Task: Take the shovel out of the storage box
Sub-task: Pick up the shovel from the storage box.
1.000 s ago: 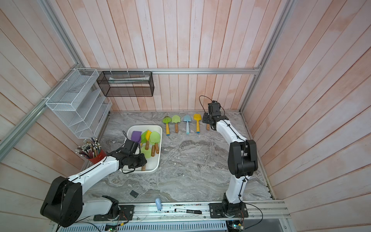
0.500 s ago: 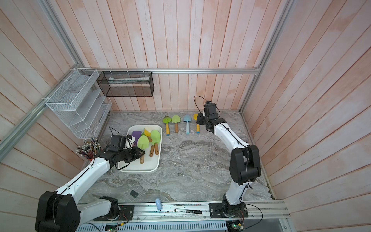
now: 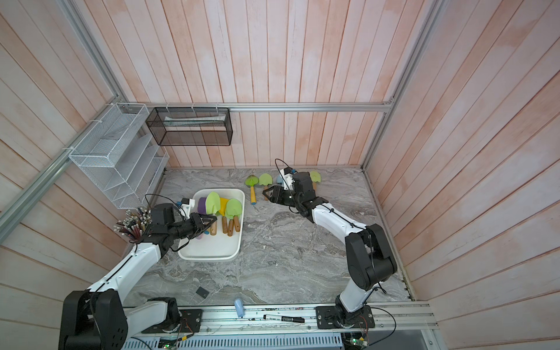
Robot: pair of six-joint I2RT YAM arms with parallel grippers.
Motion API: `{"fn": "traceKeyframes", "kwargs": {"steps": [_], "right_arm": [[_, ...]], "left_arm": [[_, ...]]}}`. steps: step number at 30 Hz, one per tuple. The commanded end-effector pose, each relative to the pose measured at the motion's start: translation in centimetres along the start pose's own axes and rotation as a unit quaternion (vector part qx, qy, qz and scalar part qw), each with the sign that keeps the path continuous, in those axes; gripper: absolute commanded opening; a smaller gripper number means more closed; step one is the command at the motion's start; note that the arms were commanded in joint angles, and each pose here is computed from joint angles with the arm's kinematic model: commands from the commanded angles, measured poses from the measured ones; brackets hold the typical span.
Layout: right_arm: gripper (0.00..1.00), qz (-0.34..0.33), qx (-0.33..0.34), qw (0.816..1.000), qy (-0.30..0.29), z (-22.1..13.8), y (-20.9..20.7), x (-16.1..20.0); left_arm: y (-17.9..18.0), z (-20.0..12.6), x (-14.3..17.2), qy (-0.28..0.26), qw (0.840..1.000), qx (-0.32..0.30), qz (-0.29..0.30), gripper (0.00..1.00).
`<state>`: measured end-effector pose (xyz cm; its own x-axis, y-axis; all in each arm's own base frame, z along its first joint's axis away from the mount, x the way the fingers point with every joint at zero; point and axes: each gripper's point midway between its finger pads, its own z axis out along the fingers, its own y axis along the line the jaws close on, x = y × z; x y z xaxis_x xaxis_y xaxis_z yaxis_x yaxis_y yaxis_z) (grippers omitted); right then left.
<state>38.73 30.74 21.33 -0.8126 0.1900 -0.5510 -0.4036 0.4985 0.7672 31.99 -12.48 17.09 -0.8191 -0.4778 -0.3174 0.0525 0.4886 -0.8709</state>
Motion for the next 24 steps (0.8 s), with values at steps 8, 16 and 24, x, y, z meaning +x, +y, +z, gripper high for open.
{"fn": "traceKeyframes", "kwargs": {"steps": [8,16,24], "right_arm": [[0.56,0.003,-0.251,0.965,0.079,1.8,11.7,5.6],[0.57,0.01,-0.34,0.933,0.115,2.3,15.1,8.0],[0.57,0.015,-0.391,0.909,0.144,3.2,17.2,9.3]], "left_arm": [[-6.8,-1.6,-2.8,-0.04,0.984,0.17,0.027,0.1],[-8.8,-2.5,-3.5,-0.053,0.976,0.208,0.035,0.1],[-9.2,-2.7,-3.5,-0.051,0.973,0.223,0.026,0.1]]}}
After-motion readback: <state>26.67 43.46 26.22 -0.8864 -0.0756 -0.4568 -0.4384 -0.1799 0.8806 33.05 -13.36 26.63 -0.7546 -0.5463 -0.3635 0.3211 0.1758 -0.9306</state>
